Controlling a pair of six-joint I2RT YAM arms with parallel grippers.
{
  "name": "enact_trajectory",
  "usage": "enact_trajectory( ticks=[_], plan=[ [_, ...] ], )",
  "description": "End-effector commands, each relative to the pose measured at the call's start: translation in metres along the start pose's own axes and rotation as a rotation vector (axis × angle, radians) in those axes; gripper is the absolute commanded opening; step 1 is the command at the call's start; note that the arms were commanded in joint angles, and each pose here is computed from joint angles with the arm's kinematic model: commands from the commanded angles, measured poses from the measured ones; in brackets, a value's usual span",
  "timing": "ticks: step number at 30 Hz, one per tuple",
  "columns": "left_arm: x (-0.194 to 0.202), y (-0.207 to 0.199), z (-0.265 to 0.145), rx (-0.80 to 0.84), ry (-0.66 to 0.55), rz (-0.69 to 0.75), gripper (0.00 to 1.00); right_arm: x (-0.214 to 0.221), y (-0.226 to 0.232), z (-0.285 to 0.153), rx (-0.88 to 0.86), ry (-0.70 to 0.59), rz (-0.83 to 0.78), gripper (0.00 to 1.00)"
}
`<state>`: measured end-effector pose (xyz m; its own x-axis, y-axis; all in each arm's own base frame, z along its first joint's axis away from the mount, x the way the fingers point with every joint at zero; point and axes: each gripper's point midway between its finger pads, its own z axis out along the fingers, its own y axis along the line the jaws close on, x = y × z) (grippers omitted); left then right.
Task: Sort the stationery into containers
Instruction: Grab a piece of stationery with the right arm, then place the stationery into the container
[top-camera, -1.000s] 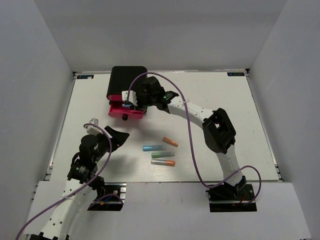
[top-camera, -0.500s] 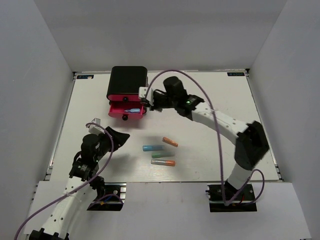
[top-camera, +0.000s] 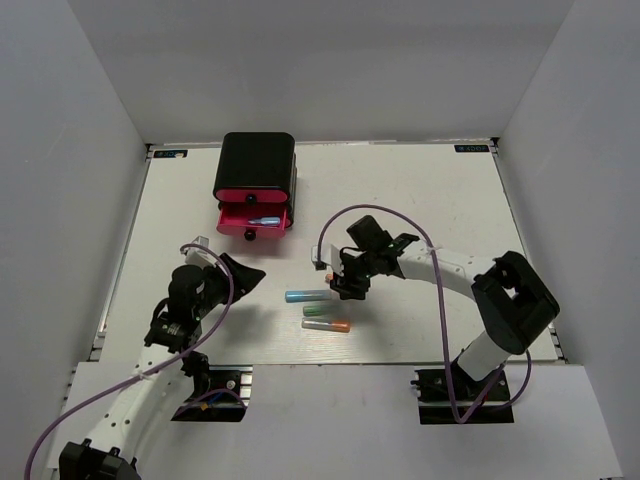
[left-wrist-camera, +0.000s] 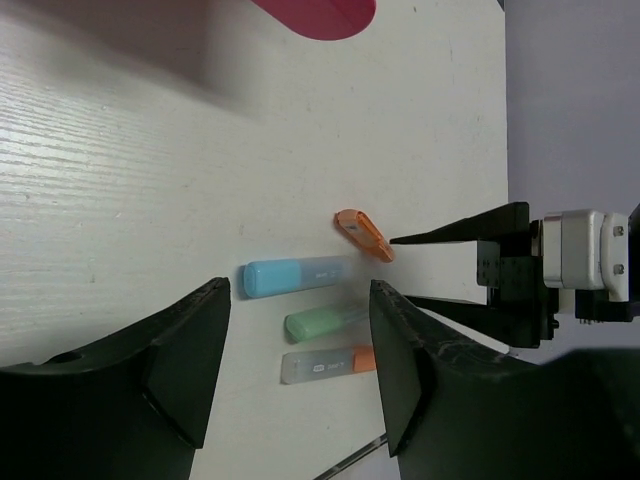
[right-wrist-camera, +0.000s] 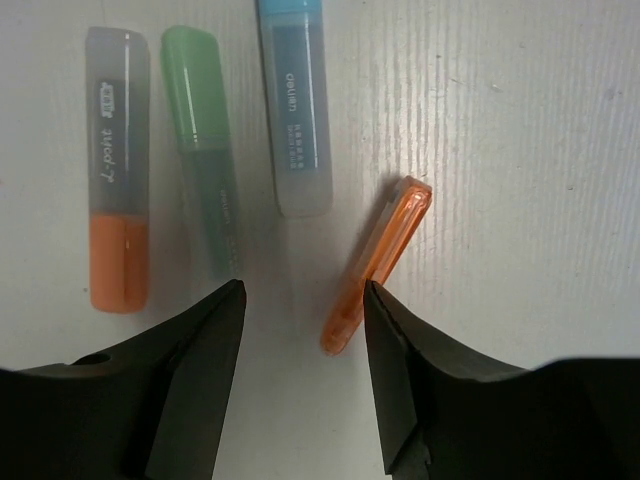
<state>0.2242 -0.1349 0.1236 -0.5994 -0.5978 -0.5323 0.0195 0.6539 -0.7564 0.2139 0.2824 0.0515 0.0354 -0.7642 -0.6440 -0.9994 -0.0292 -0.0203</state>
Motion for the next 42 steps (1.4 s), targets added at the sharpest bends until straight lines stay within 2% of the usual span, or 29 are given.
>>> enact_trajectory(
  ticks=[1,7,14,19,22,23,25,26,30,31,33,34,38,42],
  plan=[
    [-0.008,-0.011,-0.002,0.029,-0.017,0.028,0.68,-0.011,-0.019,0.002,0.057,-0.02,-0.032,0.57],
    [-0.009,-0.009,-0.007,0.023,-0.039,0.021,0.68,0.001,-0.032,0.016,0.075,0.027,-0.03,0.57],
    [-0.011,-0.007,-0.009,0.01,-0.055,0.009,0.68,0.007,-0.041,0.03,0.077,0.05,-0.011,0.49],
    [-0.011,-0.007,-0.007,0.008,-0.054,0.009,0.68,0.007,-0.043,0.033,0.08,0.052,-0.007,0.49],
    [-0.01,-0.005,-0.005,0.008,-0.054,0.009,0.68,0.009,-0.043,0.035,0.075,0.058,-0.014,0.39],
    [-0.01,-0.005,-0.005,0.008,-0.054,0.009,0.68,0.009,-0.042,0.035,0.071,0.06,-0.02,0.31],
    [-0.011,-0.005,-0.004,0.008,-0.054,0.009,0.68,0.006,-0.046,0.034,0.078,0.053,-0.028,0.22],
    [-0.011,-0.005,-0.004,0.008,-0.054,0.009,0.68,-0.002,-0.05,0.03,0.088,0.037,-0.043,0.16],
    [-0.011,-0.005,-0.004,0.008,-0.054,0.009,0.68,-0.047,-0.071,0.009,0.138,-0.064,-0.098,0.09],
    [-0.012,-0.007,-0.004,0.015,-0.06,0.011,0.68,-0.078,-0.083,-0.006,0.163,-0.136,-0.137,0.09],
    [-0.01,-0.004,-0.002,0.01,-0.055,0.0,0.68,-0.104,-0.089,-0.016,0.179,-0.19,-0.172,0.07],
    [-0.012,-0.005,-0.002,0.018,-0.062,0.003,0.68,-0.135,-0.097,-0.029,0.196,-0.259,-0.215,0.07],
    [-0.012,0.0,0.001,-0.002,-0.069,0.0,0.68,-0.18,-0.11,-0.038,0.207,-0.365,-0.278,0.07],
    [-0.013,0.004,0.002,-0.023,-0.079,-0.003,0.68,-0.205,-0.13,-0.027,0.237,-0.418,-0.304,0.07]
  ],
)
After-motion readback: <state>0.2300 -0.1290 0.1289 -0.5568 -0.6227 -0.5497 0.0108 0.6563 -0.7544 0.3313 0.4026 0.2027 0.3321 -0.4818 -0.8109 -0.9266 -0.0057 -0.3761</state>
